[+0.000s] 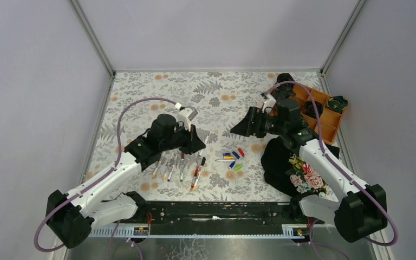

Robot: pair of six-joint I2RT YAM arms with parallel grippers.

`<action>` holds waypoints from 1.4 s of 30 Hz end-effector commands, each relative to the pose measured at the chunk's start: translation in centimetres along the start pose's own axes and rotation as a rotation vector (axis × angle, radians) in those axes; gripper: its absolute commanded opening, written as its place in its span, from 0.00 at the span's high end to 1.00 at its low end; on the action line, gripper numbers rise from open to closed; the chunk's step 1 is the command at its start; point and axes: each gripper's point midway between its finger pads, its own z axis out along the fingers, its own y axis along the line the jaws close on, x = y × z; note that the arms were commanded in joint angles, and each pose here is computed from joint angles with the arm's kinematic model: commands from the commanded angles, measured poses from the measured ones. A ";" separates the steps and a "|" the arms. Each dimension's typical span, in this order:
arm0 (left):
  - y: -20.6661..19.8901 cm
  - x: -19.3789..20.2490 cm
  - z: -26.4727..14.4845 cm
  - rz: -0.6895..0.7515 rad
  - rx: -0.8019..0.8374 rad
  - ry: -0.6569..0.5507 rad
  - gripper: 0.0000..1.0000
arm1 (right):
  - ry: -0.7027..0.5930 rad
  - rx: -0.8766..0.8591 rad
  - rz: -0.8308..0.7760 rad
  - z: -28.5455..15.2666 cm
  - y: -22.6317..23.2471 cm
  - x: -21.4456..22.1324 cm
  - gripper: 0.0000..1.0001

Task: Insert the pens into the pen caps

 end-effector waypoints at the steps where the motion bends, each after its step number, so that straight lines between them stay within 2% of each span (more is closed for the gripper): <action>1: -5.0 1.0 0.4 0.060 0.214 0.012 1.00 | 0.035 -0.204 0.064 1.0 5.8 0.7 0.13; 7: -7.8 2.0 0.7 0.053 0.291 0.021 1.00 | 0.101 -0.245 0.062 2.3 8.1 2.2 0.21; 14: -7.9 1.3 0.9 0.029 0.268 -0.025 1.00 | 0.168 -0.218 0.041 3.0 8.2 4.6 0.36; 21: -8.0 1.1 0.8 0.018 0.264 -0.037 1.00 | 0.203 -0.240 0.025 2.7 8.7 6.3 0.45; 29: -8.2 0.8 0.7 0.008 0.266 -0.055 1.00 | 0.233 -0.273 0.017 2.7 9.6 7.2 0.72; 33: -8.3 0.7 0.6 -0.004 0.272 -0.076 1.00 | 0.230 -0.275 0.023 2.6 9.8 7.1 0.99; 34: -8.3 0.7 0.6 -0.006 0.274 -0.076 0.96 | 0.223 -0.270 0.028 2.5 9.7 7.0 1.00; 36: -8.1 1.2 0.7 -0.010 0.270 -0.066 0.76 | 0.202 -0.275 0.042 2.5 9.9 6.7 1.00; 37: -8.0 1.5 0.8 -0.010 0.271 -0.057 0.71 | 0.191 -0.283 0.050 2.4 10.2 6.5 1.00; 39: -7.8 2.5 1.0 -0.013 0.268 -0.031 0.66 | 0.175 -0.299 0.067 2.3 10.6 6.2 1.00; 42: -7.6 3.3 1.2 -0.019 0.268 -0.011 0.65 | 0.153 -0.323 0.079 2.1 11.2 5.8 1.00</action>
